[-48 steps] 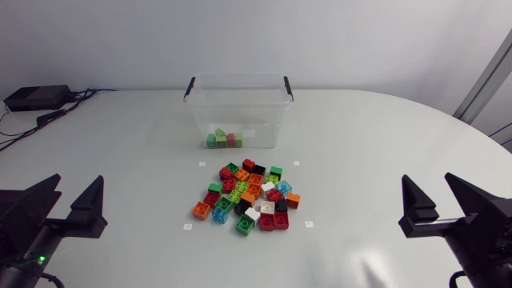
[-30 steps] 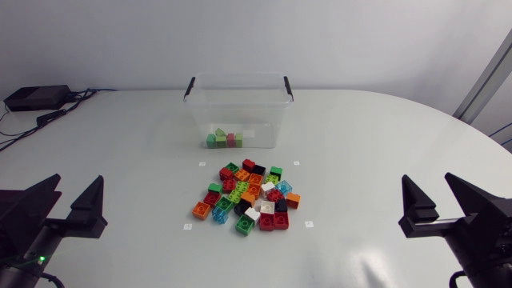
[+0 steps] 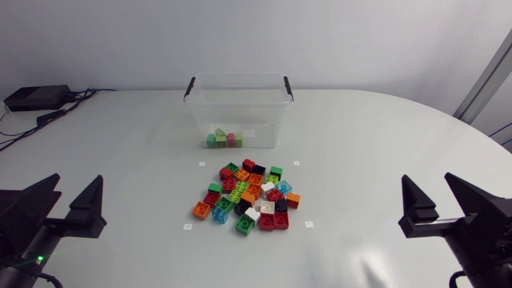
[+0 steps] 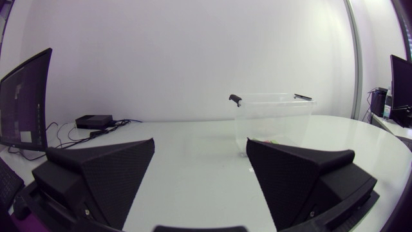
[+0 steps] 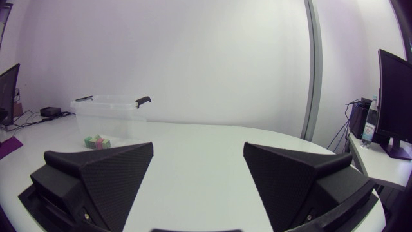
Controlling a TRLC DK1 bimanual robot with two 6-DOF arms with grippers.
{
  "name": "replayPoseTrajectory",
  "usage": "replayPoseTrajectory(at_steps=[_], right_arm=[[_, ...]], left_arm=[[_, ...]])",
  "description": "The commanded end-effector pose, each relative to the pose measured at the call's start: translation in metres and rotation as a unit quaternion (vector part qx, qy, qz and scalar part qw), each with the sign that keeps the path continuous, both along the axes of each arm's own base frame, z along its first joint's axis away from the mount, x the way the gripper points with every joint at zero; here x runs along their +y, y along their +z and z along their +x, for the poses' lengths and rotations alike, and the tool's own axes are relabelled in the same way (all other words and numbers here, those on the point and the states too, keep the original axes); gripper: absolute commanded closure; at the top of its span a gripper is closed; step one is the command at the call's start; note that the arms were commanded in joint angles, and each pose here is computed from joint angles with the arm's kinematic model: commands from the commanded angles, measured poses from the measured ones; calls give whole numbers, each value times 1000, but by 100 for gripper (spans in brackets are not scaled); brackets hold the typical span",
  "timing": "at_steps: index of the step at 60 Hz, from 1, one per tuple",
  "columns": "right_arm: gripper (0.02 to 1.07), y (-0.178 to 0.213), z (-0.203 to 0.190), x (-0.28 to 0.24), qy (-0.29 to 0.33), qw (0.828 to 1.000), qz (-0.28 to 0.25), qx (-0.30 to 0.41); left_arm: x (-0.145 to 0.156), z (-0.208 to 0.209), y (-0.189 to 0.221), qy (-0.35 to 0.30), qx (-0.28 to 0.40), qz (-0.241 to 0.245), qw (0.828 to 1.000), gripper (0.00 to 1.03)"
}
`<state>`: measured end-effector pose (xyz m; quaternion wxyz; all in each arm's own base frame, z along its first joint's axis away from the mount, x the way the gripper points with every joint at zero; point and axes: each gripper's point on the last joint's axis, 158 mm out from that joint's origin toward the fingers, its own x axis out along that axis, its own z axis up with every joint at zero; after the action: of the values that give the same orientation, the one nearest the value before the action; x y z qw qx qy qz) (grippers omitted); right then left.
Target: Place the duplo bricks in the container
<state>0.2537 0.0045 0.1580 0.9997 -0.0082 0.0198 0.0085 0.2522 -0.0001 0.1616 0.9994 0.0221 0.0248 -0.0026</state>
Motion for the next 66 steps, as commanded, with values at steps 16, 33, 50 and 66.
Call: replayPoseTrajectory(at_steps=[16,33,50,66], right_arm=[[6,26,1,13,27,1000,-6,0],[7,29,20,13,20,998,-2,60],[7,27,32,19,27,993,6,115],[7,-8,38,23,35,966,-20,254]], left_arm=[[-21,24,36,-36,84,-11,996,4],[-65,49,-5,-89,318,10,944,6],[-105,42,-70,-163,513,61,840,6],[-141,33,-129,-188,612,103,761,6]])
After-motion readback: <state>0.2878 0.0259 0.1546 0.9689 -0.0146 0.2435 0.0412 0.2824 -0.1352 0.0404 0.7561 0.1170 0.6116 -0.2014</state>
